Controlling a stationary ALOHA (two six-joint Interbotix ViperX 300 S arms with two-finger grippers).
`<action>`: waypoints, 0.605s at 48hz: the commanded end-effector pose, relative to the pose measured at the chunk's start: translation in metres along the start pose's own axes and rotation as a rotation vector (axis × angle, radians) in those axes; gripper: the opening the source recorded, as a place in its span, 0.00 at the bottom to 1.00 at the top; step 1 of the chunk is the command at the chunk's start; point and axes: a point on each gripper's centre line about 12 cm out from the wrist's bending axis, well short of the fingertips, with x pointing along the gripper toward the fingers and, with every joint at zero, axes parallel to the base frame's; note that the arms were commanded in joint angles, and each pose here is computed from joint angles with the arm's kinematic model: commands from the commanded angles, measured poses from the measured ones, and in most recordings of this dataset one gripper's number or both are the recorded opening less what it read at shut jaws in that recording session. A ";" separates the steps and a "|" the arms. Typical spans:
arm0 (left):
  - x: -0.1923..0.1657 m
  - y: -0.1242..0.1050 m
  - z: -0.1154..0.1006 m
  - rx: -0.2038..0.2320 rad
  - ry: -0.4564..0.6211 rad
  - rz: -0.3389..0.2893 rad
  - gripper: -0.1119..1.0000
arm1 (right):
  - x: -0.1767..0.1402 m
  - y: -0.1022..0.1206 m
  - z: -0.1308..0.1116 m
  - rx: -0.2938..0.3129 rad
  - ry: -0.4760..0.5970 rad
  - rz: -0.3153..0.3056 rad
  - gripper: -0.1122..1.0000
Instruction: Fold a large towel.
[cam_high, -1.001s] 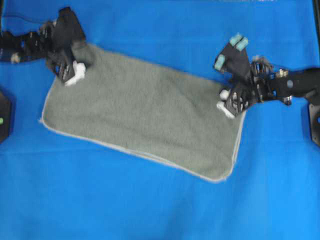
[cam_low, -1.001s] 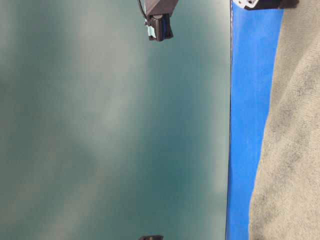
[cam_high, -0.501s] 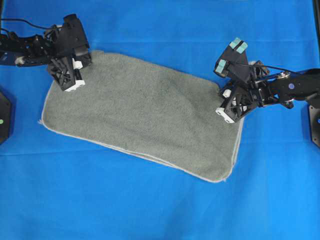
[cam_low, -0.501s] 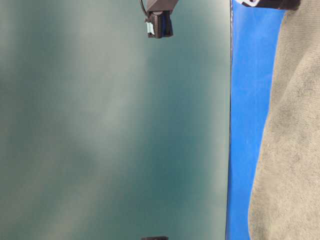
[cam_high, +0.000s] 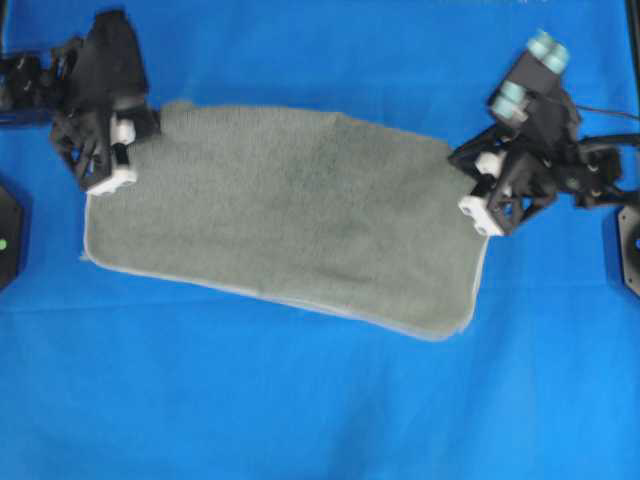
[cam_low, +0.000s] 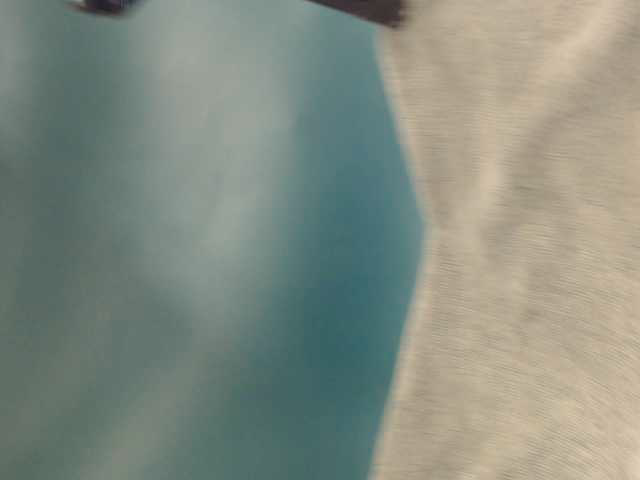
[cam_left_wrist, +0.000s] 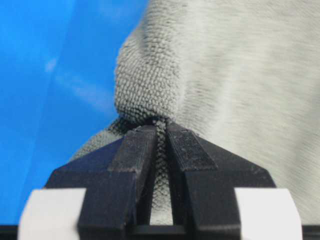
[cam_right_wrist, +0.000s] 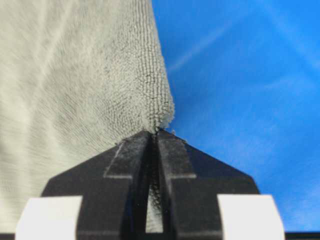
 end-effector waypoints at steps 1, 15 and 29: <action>-0.033 -0.012 0.026 0.022 -0.113 -0.028 0.14 | -0.027 0.011 0.019 0.001 -0.077 0.052 0.13; -0.064 -0.039 0.035 -0.035 -0.231 -0.119 0.14 | -0.055 0.014 0.034 -0.027 -0.169 0.077 0.13; -0.082 -0.116 0.045 -0.072 -0.348 -0.405 0.14 | -0.047 -0.046 0.090 0.055 -0.286 -0.171 0.13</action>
